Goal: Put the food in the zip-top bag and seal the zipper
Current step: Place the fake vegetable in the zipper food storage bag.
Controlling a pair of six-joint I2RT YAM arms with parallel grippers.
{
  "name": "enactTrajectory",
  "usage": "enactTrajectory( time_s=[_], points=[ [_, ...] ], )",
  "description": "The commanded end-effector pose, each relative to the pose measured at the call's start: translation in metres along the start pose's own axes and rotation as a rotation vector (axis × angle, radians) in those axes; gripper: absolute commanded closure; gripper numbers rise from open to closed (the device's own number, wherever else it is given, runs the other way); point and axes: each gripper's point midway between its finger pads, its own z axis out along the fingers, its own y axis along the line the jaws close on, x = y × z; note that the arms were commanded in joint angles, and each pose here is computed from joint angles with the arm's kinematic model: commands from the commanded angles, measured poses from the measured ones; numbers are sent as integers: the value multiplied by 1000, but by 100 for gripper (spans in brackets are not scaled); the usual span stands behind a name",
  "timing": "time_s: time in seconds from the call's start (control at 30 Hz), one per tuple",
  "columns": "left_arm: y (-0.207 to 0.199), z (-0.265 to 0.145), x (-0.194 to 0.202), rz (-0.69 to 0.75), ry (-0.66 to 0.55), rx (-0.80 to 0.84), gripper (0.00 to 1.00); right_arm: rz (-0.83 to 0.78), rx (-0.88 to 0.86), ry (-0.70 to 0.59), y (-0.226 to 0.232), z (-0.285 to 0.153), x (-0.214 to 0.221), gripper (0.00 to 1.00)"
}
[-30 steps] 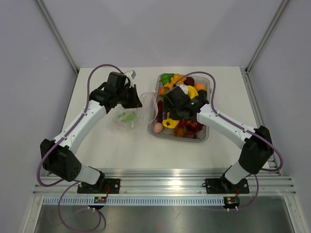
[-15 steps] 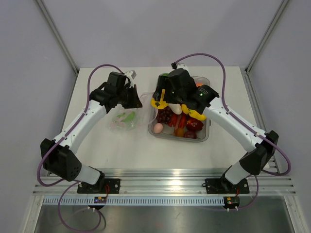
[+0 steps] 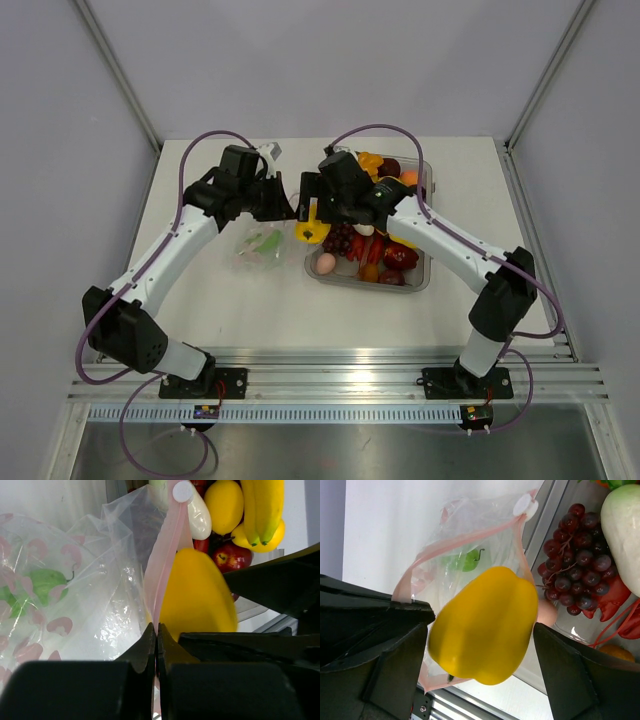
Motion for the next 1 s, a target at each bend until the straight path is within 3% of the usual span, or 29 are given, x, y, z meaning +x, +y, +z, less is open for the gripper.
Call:
enactTrajectory(
  time_s=[0.0, 0.23, 0.37, 0.47, 0.63, 0.87, 0.97],
  points=[
    [-25, -11, -25, 11, -65, 89, 100, -6, -43, -37, 14, -9, -12, 4],
    [-30, -10, -26, 5, -64, 111, 100, -13, -7, -60, 5, -18, -14, 2],
    [-26, -9, -26, 1, -66, 92, 100, -17, 46, -134, -11, -40, -26, 5],
    [-18, -9, -27, -1, -73, 52, 100, -18, 128, -189, -35, -55, -30, 15],
    [8, -8, -32, 1, -78, -96, 100, -2, 200, -119, -78, -47, -2, 36],
    [18, -13, -36, 3, -101, -150, 100, -83, 284, -3, -107, -8, 31, 35],
    [24, -17, -37, -4, -110, -175, 100, -142, 311, -12, -113, 3, 28, 33]
  ],
)
